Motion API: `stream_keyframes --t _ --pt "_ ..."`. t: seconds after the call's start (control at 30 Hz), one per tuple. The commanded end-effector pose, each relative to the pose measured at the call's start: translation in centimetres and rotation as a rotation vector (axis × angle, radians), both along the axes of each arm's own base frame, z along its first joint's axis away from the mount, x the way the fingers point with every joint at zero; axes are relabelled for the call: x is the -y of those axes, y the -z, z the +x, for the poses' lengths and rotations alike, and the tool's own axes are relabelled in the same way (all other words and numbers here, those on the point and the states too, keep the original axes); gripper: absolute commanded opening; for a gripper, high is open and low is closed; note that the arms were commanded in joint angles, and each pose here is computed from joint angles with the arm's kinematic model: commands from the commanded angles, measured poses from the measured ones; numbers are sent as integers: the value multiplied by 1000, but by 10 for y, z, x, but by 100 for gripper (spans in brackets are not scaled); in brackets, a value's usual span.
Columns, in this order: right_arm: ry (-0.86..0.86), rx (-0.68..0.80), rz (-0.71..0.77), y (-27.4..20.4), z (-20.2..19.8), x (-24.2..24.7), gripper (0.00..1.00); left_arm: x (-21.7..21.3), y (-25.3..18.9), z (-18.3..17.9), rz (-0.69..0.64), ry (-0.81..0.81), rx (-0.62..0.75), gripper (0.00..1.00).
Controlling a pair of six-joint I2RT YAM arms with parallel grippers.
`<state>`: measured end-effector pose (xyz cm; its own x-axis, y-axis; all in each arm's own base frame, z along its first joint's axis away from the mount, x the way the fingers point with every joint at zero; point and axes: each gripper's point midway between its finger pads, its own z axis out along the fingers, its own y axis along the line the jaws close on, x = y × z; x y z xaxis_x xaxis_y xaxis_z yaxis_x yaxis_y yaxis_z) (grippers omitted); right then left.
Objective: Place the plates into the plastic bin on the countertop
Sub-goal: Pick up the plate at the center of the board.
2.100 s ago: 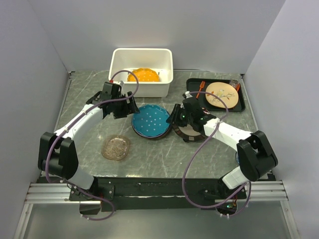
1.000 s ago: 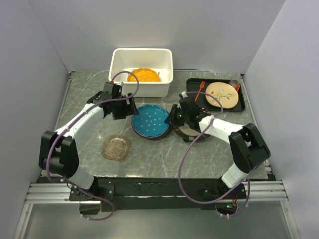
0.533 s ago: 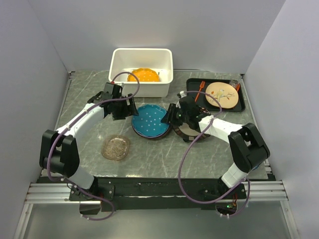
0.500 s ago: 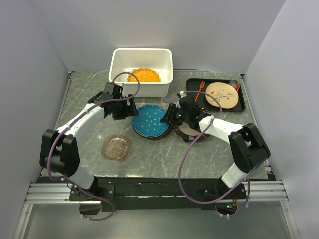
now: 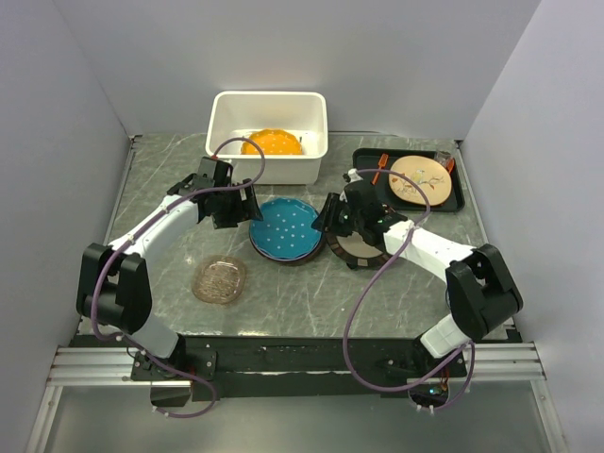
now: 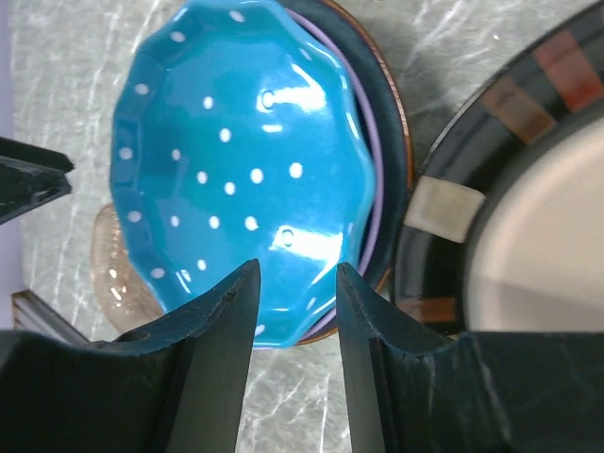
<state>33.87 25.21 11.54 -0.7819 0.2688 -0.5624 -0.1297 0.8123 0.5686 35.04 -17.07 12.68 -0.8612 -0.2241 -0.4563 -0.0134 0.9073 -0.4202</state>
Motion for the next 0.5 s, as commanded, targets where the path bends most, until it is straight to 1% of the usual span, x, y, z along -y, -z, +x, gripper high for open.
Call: stream_keyframes --t 0.0,0.1,0.47 --pt "26 23 -27 -2 9 6 45 0 -3 5 0 5 25 83" --pt "26 8 -35 4 10 6 45 1 -5 5 0 7 26 83" --pt "12 -28 -43 21 12 1 34 0 -7 4 -1 4 26 84"
